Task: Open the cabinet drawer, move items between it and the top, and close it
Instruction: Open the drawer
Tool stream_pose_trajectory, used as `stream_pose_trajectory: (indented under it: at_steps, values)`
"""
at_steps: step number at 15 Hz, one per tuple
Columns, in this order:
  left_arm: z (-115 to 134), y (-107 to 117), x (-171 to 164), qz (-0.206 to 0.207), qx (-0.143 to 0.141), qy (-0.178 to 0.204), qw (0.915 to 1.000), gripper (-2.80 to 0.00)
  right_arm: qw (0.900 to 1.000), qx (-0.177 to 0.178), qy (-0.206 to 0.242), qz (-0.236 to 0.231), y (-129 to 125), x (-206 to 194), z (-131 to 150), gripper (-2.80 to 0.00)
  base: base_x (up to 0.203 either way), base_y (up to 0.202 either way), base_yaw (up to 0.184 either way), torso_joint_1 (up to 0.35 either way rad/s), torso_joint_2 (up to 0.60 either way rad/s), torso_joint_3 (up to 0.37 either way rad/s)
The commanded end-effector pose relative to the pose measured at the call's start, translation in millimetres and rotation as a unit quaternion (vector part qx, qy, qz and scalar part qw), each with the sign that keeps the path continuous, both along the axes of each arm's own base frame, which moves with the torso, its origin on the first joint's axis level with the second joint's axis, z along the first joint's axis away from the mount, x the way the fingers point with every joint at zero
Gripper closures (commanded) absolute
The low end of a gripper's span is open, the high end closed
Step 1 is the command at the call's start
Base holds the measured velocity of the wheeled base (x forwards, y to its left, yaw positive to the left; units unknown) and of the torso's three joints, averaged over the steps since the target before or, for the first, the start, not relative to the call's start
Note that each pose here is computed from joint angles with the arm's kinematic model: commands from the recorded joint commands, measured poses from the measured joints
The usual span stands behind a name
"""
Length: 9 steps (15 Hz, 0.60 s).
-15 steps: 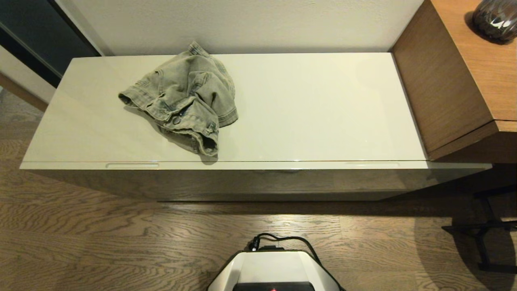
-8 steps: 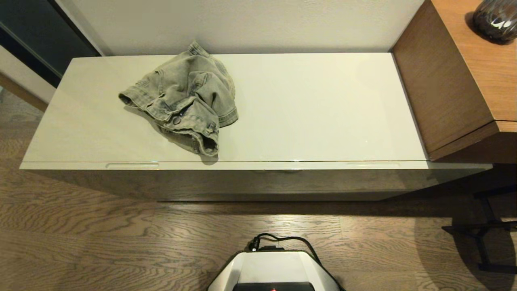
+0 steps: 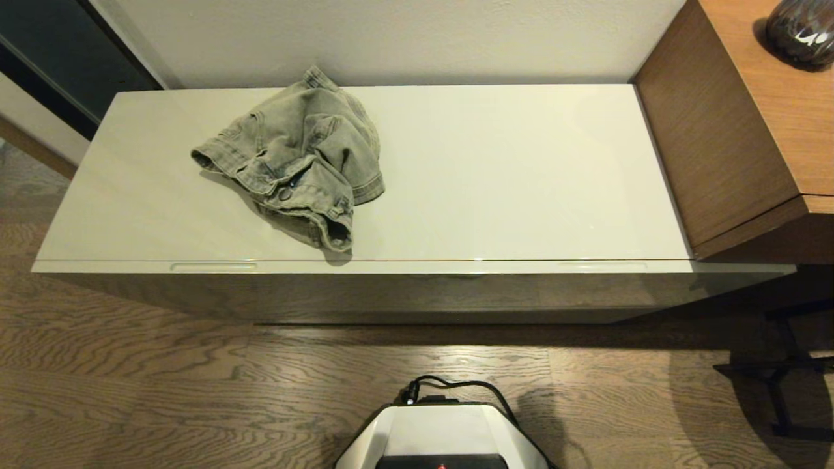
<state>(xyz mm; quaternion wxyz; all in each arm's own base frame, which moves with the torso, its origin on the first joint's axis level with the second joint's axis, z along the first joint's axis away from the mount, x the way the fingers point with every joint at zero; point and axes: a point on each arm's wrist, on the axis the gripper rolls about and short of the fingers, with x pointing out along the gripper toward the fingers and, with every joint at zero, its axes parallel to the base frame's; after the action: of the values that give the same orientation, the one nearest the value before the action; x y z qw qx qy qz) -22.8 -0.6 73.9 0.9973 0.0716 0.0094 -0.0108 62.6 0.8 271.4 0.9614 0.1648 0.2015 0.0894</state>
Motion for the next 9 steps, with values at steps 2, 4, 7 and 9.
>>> stream_pose_trajectory:
  at_steps: [2,4,7,9]
  values:
    - [0,0,0,0.0,0.0,0.001,1.0,0.0,0.997,-0.014,0.029,0.071,10,21,-32,0.0,0.0,0.0,0.0,0.0,0.0,0.0]
    - [0,0,0,0.0,0.0,0.001,1.0,0.0,0.993,-0.015,0.049,0.102,20,44,-43,0.0,0.0,0.0,0.0,0.0,0.0,0.0]
    - [0,0,0,0.002,-0.003,0.001,1.0,0.0,0.992,-0.005,0.063,0.108,41,79,-66,0.0,0.0,0.0,0.0,0.0,0.0,0.0]
    - [0,0,0,0.002,-0.003,0.001,1.0,0.0,0.992,-0.006,0.069,0.105,48,97,-76,0.0,0.0,0.0,0.0,0.0,0.0,0.0]
